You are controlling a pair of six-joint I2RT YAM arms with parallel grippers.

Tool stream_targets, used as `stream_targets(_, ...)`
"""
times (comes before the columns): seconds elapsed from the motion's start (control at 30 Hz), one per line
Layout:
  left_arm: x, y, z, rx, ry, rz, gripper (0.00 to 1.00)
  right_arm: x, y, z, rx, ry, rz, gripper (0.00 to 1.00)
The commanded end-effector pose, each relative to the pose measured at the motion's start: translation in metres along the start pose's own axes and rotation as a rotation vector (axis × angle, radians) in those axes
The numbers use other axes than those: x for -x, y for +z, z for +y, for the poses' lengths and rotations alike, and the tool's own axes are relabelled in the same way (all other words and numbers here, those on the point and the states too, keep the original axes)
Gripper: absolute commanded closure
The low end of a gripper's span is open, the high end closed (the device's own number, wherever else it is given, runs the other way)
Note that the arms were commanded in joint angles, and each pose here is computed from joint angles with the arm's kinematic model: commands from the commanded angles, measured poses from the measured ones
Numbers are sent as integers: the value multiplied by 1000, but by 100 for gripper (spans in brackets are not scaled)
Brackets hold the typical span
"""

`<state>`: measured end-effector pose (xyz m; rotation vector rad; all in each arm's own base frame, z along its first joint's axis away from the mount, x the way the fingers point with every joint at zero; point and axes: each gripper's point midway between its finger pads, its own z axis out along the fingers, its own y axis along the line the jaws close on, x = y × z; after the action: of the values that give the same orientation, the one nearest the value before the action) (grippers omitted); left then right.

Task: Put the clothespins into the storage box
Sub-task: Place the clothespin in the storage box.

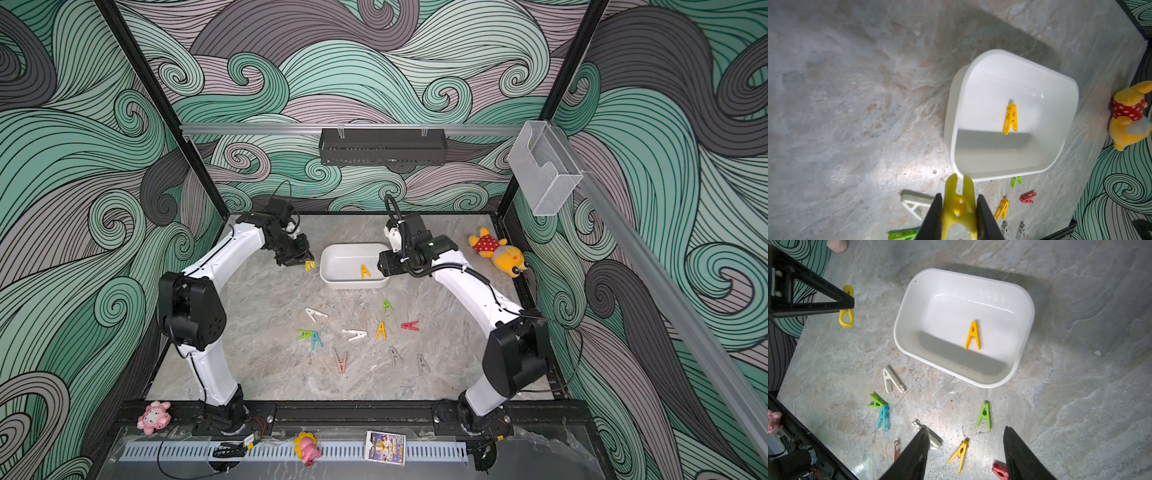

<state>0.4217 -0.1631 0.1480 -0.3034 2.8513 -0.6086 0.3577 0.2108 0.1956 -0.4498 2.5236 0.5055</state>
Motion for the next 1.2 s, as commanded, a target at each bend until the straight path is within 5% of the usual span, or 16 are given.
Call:
stream_targets(0.0, -3, 12, -31, -39, 20, 51, 76, -10, -6, -9, -11, 28, 16, 41)
stream_targets(0.27, 8, 49, -68, -46, 81, 68, 76, -29, -26, -26, -41, 85, 4, 41)
stream_targets(0.87, 2, 117, -44, 139, 171, 110, 76, -99, -42, -35, -52, 204, 42, 40)
stream_targets(1.17, 3, 126, -35, 172, 186, 118, 69, -108, -37, -36, -46, 224, 59, 40)
